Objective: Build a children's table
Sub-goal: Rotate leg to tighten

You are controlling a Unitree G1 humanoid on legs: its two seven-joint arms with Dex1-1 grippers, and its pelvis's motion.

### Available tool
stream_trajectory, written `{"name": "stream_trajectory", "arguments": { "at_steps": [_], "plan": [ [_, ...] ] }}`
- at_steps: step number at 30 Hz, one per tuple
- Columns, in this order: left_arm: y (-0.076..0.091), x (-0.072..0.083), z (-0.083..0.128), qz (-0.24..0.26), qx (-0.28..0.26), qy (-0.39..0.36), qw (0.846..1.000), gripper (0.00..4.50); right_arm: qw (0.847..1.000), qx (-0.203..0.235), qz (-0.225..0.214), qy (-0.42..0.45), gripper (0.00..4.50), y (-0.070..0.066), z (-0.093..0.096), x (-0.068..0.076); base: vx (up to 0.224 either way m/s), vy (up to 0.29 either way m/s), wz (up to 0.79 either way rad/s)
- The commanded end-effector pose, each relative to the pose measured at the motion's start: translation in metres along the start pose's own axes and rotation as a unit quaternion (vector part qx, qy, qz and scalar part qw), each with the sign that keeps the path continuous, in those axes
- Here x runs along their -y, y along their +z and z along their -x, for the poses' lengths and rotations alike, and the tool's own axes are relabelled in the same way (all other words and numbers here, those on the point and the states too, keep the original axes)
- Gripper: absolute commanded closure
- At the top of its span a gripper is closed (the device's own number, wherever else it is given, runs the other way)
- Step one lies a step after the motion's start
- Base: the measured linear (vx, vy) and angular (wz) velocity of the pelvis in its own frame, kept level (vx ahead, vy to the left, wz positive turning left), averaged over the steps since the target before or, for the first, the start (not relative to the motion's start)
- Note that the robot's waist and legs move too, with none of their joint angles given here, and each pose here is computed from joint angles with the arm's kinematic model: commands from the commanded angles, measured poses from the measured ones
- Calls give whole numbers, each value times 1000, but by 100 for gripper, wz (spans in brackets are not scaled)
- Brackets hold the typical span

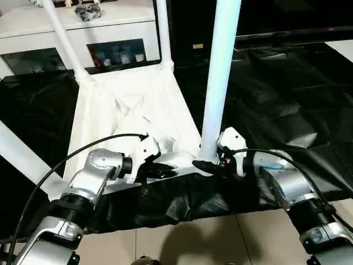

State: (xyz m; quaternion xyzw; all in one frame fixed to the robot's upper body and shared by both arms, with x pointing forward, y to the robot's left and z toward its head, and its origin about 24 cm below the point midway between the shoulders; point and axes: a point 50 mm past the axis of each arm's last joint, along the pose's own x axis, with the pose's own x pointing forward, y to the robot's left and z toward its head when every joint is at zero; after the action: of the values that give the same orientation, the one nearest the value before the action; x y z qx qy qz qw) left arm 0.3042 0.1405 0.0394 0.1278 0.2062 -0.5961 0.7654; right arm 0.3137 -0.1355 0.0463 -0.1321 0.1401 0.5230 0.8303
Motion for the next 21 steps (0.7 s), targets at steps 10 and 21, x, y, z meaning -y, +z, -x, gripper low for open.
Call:
{"name": "stream_trajectory", "arguments": {
  "at_steps": [10, 21],
  "plan": [
    [34, -4, -46, -3, 41, 127, 991, 450, 976, 47, -102, -185, 176, -6, -44, -17, 0, 0, 0],
    [38, 10, -66, -27, 52, 118, 991, 450, 975, 101, -98, -174, 120, 22, -86, -48, 0, 0, 0]
  ]
}}
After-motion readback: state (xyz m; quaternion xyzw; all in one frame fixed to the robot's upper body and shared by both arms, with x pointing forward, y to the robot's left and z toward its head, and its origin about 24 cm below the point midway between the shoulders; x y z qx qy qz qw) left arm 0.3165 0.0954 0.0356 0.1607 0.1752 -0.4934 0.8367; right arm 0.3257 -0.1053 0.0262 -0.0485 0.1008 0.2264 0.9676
